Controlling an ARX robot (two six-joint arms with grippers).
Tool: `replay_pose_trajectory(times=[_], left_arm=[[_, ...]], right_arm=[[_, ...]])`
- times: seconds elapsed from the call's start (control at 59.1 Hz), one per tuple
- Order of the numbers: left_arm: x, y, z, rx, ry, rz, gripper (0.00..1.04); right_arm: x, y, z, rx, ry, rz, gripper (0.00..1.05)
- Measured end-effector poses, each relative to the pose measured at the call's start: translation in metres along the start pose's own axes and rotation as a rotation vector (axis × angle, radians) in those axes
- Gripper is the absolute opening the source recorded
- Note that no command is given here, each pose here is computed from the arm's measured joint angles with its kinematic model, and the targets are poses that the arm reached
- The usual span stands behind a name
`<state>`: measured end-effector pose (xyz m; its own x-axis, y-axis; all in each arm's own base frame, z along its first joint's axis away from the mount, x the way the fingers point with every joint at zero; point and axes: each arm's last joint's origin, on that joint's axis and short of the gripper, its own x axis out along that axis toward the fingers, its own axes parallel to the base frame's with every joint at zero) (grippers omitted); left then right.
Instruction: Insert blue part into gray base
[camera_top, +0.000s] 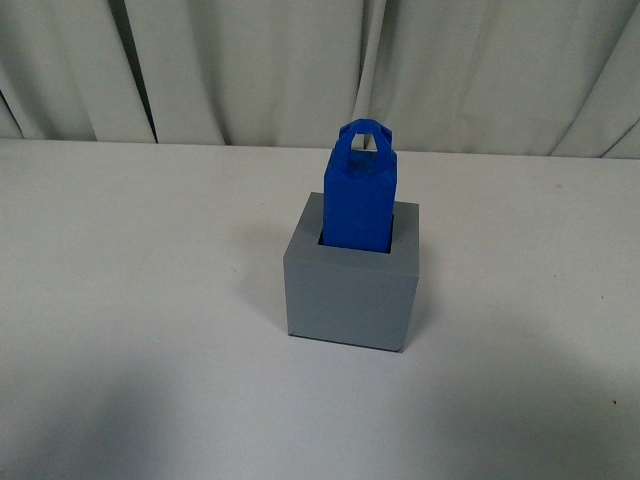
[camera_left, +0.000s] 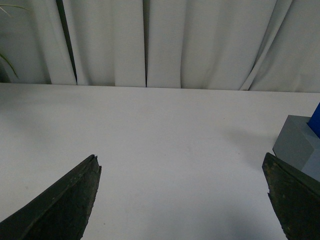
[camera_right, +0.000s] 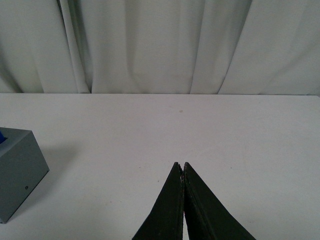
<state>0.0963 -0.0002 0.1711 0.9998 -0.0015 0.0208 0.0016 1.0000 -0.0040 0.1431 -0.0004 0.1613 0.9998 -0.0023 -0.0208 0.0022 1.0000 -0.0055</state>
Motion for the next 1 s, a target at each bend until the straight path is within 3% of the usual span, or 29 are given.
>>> replay_pose_trajectory(times=[0.998], left_arm=[[0.000,0.000,0.000,0.000,0.000,0.000,0.98]], right_arm=[[-0.033,0.000,0.006,0.000,-0.030,0.000,0.01]])
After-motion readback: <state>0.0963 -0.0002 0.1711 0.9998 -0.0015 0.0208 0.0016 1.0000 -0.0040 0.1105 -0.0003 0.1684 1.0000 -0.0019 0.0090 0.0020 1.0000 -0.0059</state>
